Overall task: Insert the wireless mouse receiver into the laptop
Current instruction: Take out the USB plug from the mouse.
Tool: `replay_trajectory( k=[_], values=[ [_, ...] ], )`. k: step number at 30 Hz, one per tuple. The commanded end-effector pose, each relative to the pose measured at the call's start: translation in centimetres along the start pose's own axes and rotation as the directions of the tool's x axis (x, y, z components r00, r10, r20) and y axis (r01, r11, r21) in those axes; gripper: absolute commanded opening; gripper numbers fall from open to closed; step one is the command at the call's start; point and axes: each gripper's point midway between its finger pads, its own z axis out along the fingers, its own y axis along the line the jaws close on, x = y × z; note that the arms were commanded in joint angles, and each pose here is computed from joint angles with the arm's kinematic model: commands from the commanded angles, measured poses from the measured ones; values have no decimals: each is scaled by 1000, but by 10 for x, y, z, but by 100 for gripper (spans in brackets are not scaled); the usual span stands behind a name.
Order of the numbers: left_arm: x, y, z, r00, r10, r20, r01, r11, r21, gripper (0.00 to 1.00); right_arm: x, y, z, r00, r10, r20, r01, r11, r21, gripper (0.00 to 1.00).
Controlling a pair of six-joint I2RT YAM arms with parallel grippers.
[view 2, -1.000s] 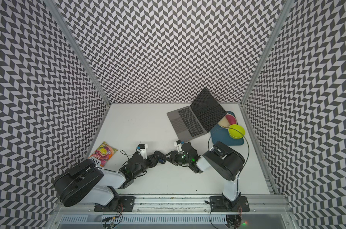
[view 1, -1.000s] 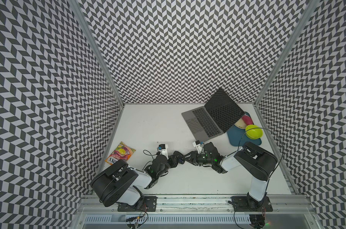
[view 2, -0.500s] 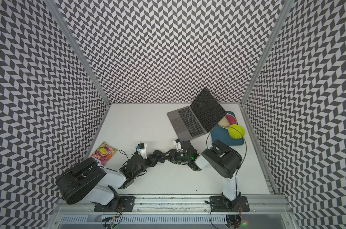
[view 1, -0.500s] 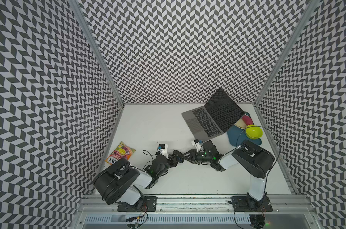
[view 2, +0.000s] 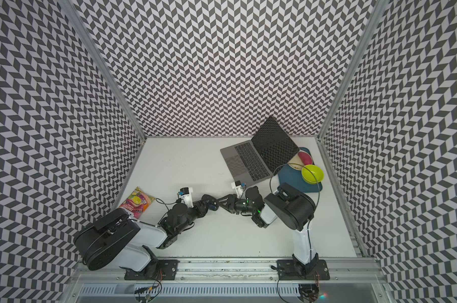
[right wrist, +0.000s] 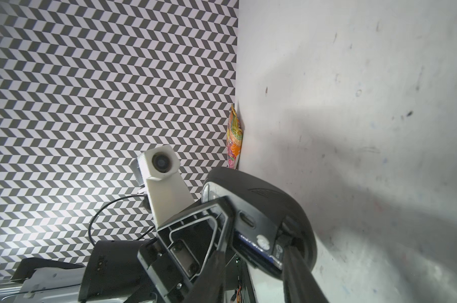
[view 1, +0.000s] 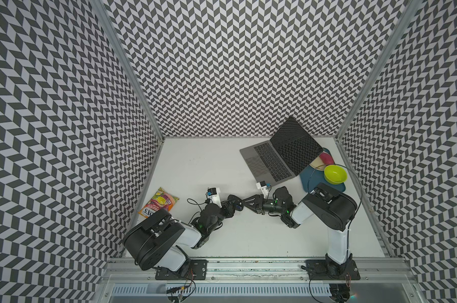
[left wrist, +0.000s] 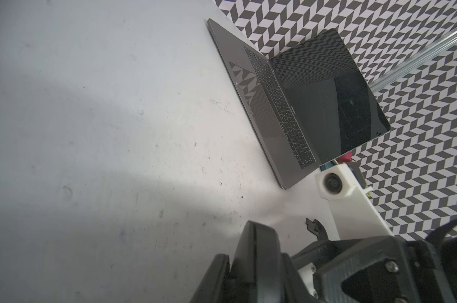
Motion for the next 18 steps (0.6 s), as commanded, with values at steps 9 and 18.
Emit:
replay_trajectory(
  k=[9,18],
  values=[
    [29,30,-4,991,-58,-121,44,992,-119,19,13,68,-21,975,-220,28,221,953,-208,40],
    [21,34,-17,989,-63,-133,41,986,-161,59,-52,0,-84,933,-310,183,228,902,367,66]
  ],
)
